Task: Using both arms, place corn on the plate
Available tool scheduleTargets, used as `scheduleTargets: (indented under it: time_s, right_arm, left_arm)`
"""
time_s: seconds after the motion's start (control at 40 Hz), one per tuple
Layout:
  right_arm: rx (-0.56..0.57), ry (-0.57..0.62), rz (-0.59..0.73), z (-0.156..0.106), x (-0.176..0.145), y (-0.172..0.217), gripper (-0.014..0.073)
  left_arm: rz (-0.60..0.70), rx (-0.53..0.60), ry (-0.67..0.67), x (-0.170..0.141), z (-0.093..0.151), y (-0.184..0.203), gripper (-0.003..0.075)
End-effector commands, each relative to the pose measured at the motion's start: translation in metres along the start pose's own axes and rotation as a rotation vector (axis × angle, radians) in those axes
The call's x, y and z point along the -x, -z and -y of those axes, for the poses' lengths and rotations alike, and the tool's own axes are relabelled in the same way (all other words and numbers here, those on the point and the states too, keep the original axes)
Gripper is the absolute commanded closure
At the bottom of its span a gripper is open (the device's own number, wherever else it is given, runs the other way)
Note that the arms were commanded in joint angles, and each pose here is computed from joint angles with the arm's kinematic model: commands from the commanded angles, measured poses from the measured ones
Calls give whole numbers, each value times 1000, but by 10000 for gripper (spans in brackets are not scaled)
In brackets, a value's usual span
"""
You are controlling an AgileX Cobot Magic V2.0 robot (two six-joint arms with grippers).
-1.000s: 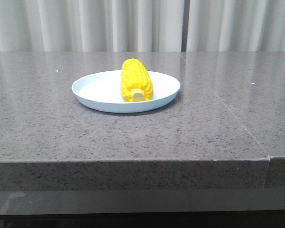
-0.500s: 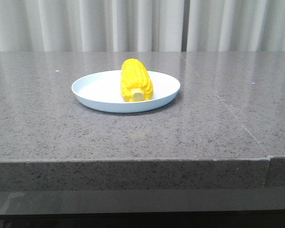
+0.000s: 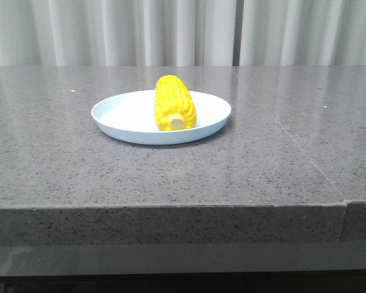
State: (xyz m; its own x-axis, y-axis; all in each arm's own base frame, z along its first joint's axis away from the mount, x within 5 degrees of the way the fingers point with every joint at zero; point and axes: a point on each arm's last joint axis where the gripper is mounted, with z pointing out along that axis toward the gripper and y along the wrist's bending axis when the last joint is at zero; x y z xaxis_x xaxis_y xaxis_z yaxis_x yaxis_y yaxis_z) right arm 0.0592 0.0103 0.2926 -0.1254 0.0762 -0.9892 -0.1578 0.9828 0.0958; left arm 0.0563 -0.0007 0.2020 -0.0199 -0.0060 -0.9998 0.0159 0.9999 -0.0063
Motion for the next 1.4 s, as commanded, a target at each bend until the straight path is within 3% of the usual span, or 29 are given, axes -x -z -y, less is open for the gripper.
scheduleTargets:
  time_s: [0.0, 0.5, 1.0, 1.38]
  right_arm:
    - [2, 16, 102, -1, 16, 2, 656]
    - [-1, 21, 97, -1, 13, 0, 656]
    - [-192, 3, 45, 19, -82, -3, 656]
    - [-205, -4, -10, 21, -102, -5, 656]
  left_arm:
    - [102, -2, 13, 7, 0, 2, 741]
    - [102, -2, 13, 7, 0, 2, 741]
    - [100, -2, 13, 7, 0, 2, 741]
    - [100, -2, 13, 7, 0, 2, 741]
